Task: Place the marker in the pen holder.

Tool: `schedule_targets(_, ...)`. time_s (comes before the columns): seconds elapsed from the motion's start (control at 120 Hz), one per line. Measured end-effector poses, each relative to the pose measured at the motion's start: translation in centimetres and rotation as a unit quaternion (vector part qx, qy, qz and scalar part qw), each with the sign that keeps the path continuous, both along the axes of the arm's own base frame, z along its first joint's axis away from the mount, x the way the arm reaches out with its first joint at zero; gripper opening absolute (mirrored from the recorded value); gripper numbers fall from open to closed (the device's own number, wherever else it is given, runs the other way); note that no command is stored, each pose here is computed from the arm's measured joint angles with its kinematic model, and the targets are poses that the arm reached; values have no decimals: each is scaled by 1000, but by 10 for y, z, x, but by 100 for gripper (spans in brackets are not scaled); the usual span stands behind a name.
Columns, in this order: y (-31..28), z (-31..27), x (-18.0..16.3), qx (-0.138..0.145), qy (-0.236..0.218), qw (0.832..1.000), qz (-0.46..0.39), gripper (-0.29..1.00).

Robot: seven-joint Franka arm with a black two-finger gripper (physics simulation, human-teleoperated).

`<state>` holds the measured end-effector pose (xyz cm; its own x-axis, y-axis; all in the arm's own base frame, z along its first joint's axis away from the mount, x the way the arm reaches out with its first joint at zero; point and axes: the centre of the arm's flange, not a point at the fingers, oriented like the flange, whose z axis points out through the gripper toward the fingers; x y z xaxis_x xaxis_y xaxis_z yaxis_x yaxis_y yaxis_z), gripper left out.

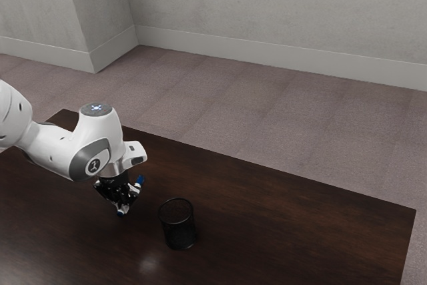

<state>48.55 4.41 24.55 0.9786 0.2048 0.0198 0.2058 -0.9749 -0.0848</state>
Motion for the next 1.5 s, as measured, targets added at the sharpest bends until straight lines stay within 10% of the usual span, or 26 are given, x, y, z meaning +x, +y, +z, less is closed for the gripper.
schedule_targets(0.683,-106,190,-20,-2,-82,993,-82,-6)
schedule_targets(0.958,-210,187,-50,-23,-57,989,-136,-4)
schedule_targets(1.5,-192,207,-105,17,85,993,-76,-3)
